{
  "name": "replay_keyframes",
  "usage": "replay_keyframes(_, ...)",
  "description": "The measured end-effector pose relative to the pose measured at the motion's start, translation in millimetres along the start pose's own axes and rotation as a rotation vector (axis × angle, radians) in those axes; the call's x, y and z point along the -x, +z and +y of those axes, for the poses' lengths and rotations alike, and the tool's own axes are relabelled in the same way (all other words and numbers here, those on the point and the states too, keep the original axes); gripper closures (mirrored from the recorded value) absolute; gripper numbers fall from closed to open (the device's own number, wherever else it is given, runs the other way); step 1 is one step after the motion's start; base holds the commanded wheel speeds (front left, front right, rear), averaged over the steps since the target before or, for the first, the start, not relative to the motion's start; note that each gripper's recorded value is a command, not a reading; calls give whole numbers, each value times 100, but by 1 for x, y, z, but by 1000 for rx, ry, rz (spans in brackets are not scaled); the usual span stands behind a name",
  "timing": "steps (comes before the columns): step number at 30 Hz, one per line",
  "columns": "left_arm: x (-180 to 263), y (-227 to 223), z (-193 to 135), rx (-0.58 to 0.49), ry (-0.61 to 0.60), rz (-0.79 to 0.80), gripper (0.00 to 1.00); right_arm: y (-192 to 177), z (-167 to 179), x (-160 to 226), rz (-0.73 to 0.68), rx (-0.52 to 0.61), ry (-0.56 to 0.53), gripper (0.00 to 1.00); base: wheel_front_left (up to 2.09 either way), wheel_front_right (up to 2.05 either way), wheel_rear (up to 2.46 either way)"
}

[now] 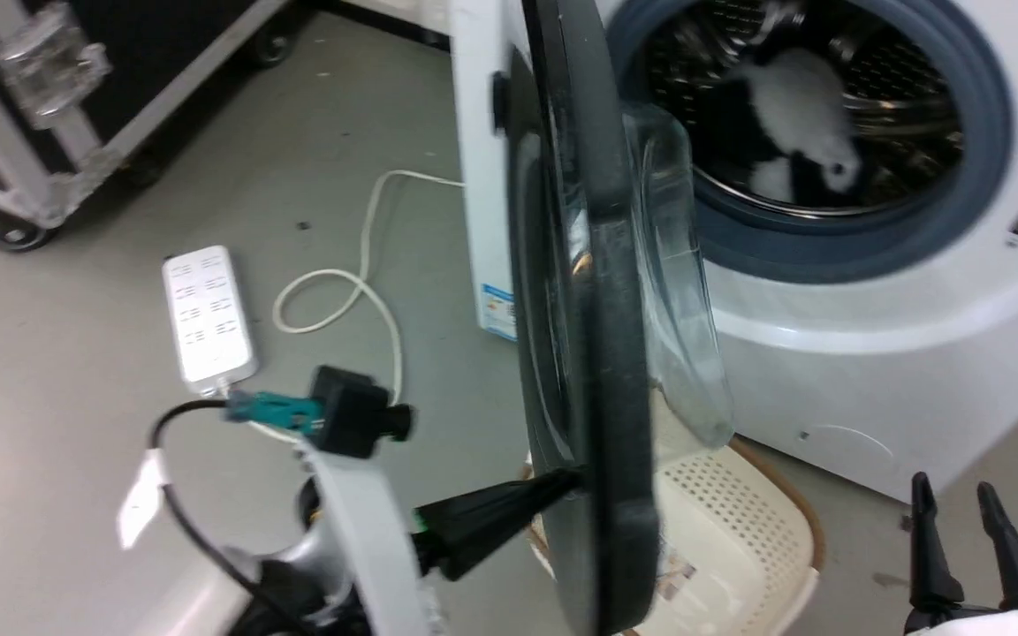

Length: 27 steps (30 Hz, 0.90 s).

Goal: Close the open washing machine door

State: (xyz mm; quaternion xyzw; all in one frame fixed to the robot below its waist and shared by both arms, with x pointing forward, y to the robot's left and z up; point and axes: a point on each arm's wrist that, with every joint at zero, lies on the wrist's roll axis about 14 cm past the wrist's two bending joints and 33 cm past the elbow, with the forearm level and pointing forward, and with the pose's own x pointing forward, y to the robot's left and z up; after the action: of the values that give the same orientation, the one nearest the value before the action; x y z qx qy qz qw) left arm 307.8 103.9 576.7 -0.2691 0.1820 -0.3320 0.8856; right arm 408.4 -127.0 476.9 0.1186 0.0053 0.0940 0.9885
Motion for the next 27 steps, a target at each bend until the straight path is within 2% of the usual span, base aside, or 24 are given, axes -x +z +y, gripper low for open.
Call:
replay_keyframes(3, -32, -3, -20, -58, -92, 29, 100, 5, -23, 11, -13, 3, -71, 0, 0, 0, 0)
replay_keyframes(8, -75, -4, -32, -115, -165, 34, 100, 16, -48, 23, -47, -7, -152, 0, 0, 0, 0)
replay_keyframes(18, -152, -8, -23, -255, -179, 40, 100, 26, -98, 67, -77, -18, -328, 0, 0, 0, 0)
replay_keyframes(21, -187, -8, -33, -292, -212, 34, 100, 29, -116, 87, -85, -18, -399, 0, 0, 0, 0)
replay_keyframes(27, -224, -2, -43, -352, -220, -8, 100, 31, -131, 106, -90, -15, -464, 0, 0, 0, 0)
